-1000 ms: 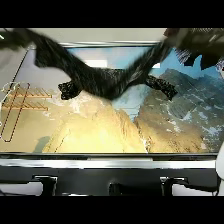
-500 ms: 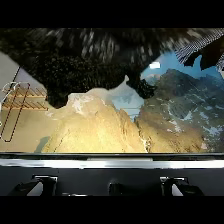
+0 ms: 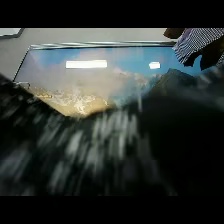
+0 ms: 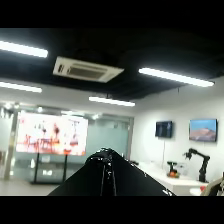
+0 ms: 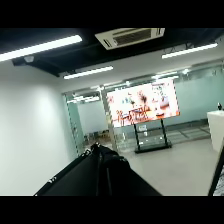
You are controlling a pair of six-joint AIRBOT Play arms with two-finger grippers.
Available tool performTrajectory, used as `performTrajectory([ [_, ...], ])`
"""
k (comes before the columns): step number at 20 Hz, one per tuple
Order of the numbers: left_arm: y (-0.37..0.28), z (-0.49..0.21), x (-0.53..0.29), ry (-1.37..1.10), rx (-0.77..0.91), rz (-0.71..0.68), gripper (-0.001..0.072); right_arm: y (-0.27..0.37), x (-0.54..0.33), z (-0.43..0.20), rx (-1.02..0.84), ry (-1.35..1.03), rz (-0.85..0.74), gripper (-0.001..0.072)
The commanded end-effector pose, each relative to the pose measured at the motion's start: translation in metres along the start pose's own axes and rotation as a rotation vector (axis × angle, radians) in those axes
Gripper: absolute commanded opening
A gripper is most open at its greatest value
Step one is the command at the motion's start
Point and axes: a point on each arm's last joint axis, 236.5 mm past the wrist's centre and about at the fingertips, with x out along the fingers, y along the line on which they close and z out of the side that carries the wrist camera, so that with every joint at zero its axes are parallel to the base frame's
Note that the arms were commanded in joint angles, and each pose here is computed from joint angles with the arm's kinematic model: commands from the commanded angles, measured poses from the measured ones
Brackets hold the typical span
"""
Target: Fold the clothes and pants, and hang the long-sleeved shirts on hangers.
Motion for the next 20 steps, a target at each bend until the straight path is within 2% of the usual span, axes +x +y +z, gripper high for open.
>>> performTrajectory([
  [1,0.042,-0.074,0.039,0.145,-0.056,0.050,0.0029,-0.036,0.068,-0.070,0.035,0.129,-0.050,0.0033],
  [6,0.116,-0.283,0.108,0.464,-0.179,0.114,0.0030,-0.092,0.170,-0.266,0.211,0.456,-0.067,0.0033],
  [10,0.162,-0.462,0.130,0.619,-0.209,0.184,0.0029,-0.129,0.200,-0.431,0.350,0.689,-0.083,0.0033],
  [13,0.185,-0.569,0.118,0.714,-0.242,0.245,0.0030,-0.153,0.195,-0.532,0.414,0.826,-0.136,0.0033],
  [16,0.182,-0.661,0.083,0.880,-0.318,0.264,0.0030,-0.156,0.170,-0.616,0.411,0.958,-0.172,0.0032],
  [20,0.153,-0.734,0.027,1.136,-0.399,0.218,0.0030,-0.135,0.122,-0.698,0.395,1.202,-0.157,0.0033],
])
